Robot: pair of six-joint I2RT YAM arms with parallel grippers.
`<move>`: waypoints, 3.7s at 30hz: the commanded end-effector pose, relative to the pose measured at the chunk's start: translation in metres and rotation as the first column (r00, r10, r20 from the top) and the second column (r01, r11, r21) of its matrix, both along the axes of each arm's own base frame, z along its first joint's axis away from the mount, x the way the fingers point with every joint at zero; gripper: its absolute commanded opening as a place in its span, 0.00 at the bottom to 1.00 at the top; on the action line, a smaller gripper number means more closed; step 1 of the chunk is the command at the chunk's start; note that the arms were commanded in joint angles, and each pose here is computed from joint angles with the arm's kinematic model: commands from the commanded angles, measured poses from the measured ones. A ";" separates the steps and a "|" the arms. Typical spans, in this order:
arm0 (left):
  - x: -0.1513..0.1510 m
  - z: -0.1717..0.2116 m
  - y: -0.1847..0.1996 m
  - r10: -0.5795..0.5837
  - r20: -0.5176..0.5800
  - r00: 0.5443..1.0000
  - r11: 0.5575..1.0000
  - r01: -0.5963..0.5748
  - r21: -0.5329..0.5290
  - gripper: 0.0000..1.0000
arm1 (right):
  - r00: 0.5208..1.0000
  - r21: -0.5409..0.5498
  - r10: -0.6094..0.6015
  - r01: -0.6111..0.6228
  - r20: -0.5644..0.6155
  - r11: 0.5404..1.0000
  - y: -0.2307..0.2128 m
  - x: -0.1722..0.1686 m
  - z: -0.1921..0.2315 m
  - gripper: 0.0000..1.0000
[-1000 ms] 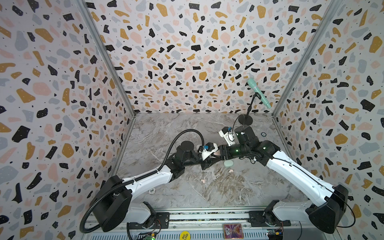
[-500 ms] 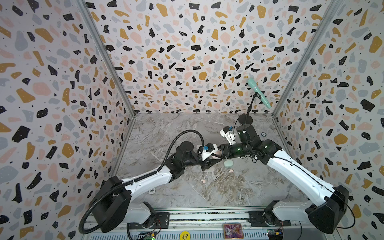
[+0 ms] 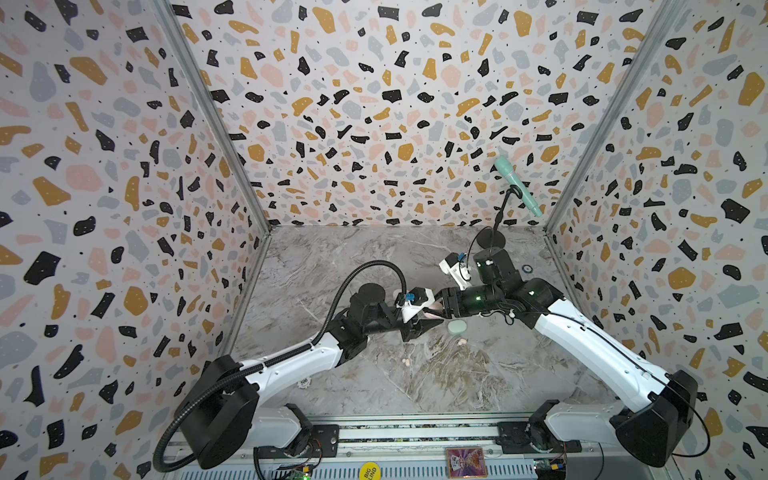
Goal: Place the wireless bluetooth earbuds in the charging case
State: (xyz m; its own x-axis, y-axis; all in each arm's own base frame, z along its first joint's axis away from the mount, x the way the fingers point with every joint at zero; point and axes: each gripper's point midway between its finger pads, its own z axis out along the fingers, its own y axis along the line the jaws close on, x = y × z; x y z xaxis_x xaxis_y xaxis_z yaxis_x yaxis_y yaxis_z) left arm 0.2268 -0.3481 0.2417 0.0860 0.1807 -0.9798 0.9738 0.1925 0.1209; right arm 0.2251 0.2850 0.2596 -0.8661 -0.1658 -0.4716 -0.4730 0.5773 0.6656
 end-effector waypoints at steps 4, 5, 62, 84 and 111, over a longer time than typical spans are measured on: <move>-0.006 0.015 0.000 -0.021 0.050 0.999 0.999 0.023 -0.045 0.44 | 1.000 0.019 0.016 -0.016 0.015 1.000 0.004 -0.002 0.015 0.50; -0.006 0.013 0.000 -0.021 0.048 0.999 0.999 0.023 -0.042 0.42 | 1.000 0.018 0.014 -0.014 0.016 1.000 0.004 -0.002 0.015 0.50; -0.038 0.013 -0.015 -0.262 -0.117 0.958 0.958 0.243 -0.154 0.22 | 0.834 -0.256 0.265 -0.155 0.485 0.954 -0.049 -0.032 0.046 0.82; -0.042 0.020 -0.012 -0.271 -0.080 0.959 0.959 0.262 -0.112 0.24 | 0.818 -0.334 0.352 -0.210 0.454 0.919 -0.033 -0.036 0.011 0.81; -0.046 0.027 -0.010 -0.282 -0.067 0.957 0.955 0.273 -0.114 0.24 | 0.816 -0.420 0.166 0.102 0.554 0.902 -0.063 0.009 0.035 0.79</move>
State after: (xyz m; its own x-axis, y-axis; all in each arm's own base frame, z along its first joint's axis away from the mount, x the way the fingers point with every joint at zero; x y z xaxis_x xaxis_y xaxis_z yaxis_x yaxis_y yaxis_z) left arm 0.1914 -0.3564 0.2326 -0.0544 0.1436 -0.9881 0.9982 -0.0190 -0.0577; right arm 0.2168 0.2343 0.2723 -0.4587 -0.5306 -0.7128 -0.7729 0.6340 0.0254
